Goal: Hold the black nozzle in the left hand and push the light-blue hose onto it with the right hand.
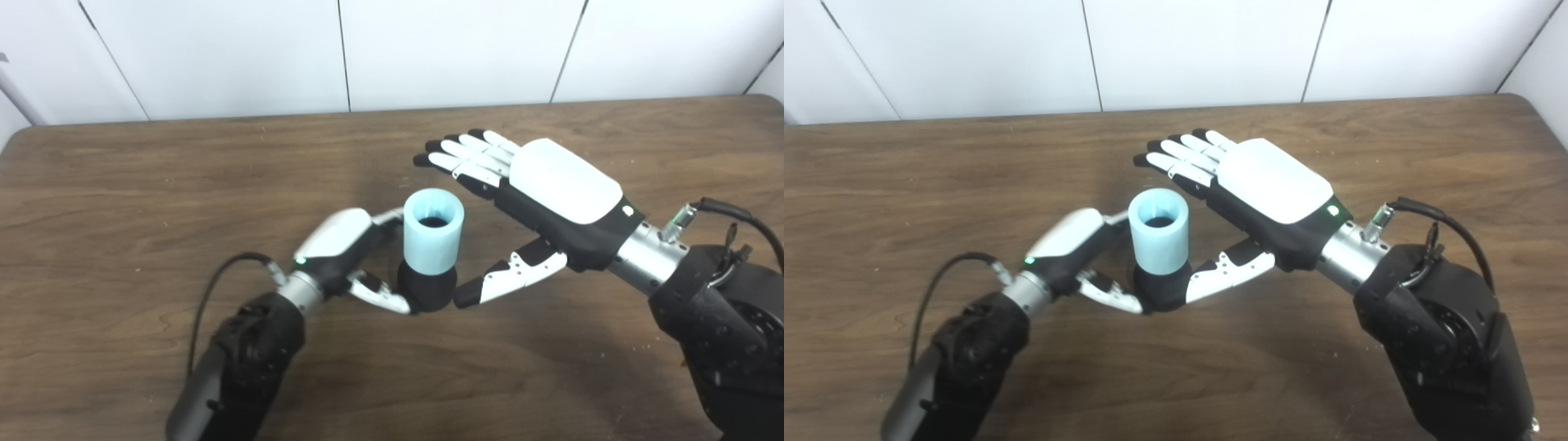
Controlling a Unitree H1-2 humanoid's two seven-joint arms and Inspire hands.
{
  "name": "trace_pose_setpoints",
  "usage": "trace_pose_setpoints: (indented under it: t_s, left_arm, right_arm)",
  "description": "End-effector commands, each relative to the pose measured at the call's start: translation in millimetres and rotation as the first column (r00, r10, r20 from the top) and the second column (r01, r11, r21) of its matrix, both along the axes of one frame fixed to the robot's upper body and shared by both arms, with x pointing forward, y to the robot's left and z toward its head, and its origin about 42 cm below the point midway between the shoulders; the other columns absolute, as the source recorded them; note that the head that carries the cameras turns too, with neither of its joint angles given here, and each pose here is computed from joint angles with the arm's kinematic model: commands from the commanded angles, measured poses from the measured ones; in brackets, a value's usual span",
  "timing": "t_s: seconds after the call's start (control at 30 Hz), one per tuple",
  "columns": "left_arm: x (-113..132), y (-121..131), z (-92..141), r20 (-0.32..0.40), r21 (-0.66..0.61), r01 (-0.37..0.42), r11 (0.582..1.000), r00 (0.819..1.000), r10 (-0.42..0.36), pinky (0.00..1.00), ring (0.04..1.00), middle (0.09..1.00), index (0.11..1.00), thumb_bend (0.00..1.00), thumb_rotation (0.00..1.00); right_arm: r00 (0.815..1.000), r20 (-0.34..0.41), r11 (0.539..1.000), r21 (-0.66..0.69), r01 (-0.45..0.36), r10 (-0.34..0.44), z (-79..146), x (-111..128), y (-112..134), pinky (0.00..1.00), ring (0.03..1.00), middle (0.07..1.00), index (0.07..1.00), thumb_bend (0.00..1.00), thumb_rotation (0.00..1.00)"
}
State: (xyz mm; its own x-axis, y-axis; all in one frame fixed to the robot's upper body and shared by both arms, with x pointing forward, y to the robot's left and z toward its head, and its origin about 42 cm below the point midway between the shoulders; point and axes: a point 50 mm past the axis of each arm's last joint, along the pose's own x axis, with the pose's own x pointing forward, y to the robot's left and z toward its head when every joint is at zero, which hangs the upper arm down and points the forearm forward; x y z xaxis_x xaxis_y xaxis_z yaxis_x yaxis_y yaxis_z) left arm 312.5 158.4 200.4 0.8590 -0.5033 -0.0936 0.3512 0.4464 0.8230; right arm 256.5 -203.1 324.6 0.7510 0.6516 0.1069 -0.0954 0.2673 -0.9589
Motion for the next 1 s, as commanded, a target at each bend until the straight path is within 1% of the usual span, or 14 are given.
trace_pose_setpoints:
  t_s: [0.0,0.1,0.17,0.3,0.4,0.5,0.53,0.6,0.63,0.7,0.73,0.8,0.9,0.97]
  left_arm:
    - [4.2,-1.0,22.2,0.074,-0.032,0.005,0.999,0.997,-0.002,0.94,0.891,0.876,0.852,0.97,0.24]
    - [4.0,4.5,28.2,0.083,-0.052,-0.012,0.999,0.996,0.016,0.94,0.89,0.876,0.852,0.97,0.24]
    - [3.4,10.9,35.4,0.105,-0.079,-0.031,0.996,0.994,0.039,0.93,0.888,0.875,0.851,0.97,0.24]
    - [1.4,23.5,51.7,0.14,-0.125,-0.057,0.991,0.987,0.074,0.91,0.877,0.866,0.841,0.98,0.2]
    - [0.3,30.6,57.4,0.149,-0.147,-0.07,0.987,0.985,0.092,0.9,0.876,0.863,0.839,0.98,0.2]
    - [-2.3,48.6,61.9,0.138,-0.222,-0.105,0.969,0.981,0.138,0.86,0.871,0.862,0.841,0.98,0.21]
    - [-3.7,53.9,61.0,0.124,-0.256,-0.12,0.959,0.98,0.156,0.85,0.871,0.863,0.841,0.98,0.21]
    - [-5.8,58.9,59.2,0.104,-0.296,-0.138,0.945,0.979,0.175,0.85,0.876,0.865,0.84,0.93,0.23]
    - [-8.4,62.2,55.5,0.087,-0.321,-0.162,0.933,0.976,0.2,0.85,0.877,0.866,0.84,0.92,0.24]
    - [-11.8,65.8,50.9,0.069,-0.346,-0.191,0.918,0.971,0.228,0.85,0.879,0.866,0.839,0.85,0.26]
    - [-14.1,68.4,47.5,0.057,-0.359,-0.216,0.908,0.966,0.252,0.85,0.879,0.865,0.838,0.83,0.26]
    - [-16.7,71.0,44.4,0.046,-0.369,-0.24,0.898,0.96,0.275,0.85,0.863,0.859,0.834,0.8,0.27]
    - [-21.8,78.4,34.8,0.021,-0.418,-0.288,0.862,0.945,0.326,0.85,0.836,0.846,0.82,0.77,0.28]
    - [-24.5,84.2,27.0,0.001,-0.457,-0.327,0.827,0.93,0.368,0.85,0.827,0.839,0.813,0.73,0.28]
  right_arm:
    - [0.998,0.055,1.0,0.003,0.003,-0.004,12.0,1.4,-3.4,1.0,0.976,0.969,0.95,0.57,0.92]
    - [0.999,0.054,1.0,0.004,0.008,-0.008,12.4,1.9,-5.1,1.0,0.976,0.969,0.951,0.57,0.92]
    - [0.998,0.052,1.0,0.009,0.016,-0.017,14.6,4.8,-8.8,1.0,0.975,0.969,0.951,0.57,0.92]
    - [0.998,0.049,0.999,0.022,0.035,-0.037,18.6,11.0,-17.7,1.0,0.974,0.966,0.956,0.58,0.92]
    - [0.998,0.044,0.998,0.031,0.046,-0.047,19.3,14.3,-22.0,1.0,0.974,0.966,0.958,0.58,0.92]
    - [0.996,0.011,0.994,0.065,0.085,-0.086,11.0,24.7,-30.4,1.0,0.976,0.968,0.962,0.58,0.93]
    - [0.994,-0.011,0.99,0.09,0.106,-0.105,5.4,28.8,-33.9,1.0,0.976,0.968,0.964,0.57,0.93]
    - [0.991,-0.04,0.984,0.125,0.13,-0.126,-1.3,32.7,-38.1,1.0,0.977,0.968,0.965,0.57,0.93]
    - [0.986,-0.08,0.971,0.176,0.16,-0.148,-10.1,35.1,-40.0,1.0,0.977,0.968,0.965,0.57,0.94]
    - [0.977,-0.13,0.952,0.235,0.196,-0.169,-20.9,37.1,-41.5,0.98,0.975,0.968,0.961,0.56,0.94]
    - [0.969,-0.169,0.937,0.268,0.223,-0.182,-29.6,38.6,-41.7,0.97,0.974,0.967,0.96,0.56,0.95]
    - [0.96,-0.205,0.923,0.295,0.249,-0.193,-37.9,39.4,-41.4,0.92,0.967,0.967,0.964,0.55,0.95]
    - [0.935,-0.28,0.897,0.318,0.306,-0.22,-53.4,42.1,-44.6,0.89,0.966,0.974,0.967,0.54,0.96]
    - [0.916,-0.322,0.87,0.348,0.348,-0.237,-66.7,44.6,-47.1,0.87,0.965,0.983,0.971,0.54,0.96]
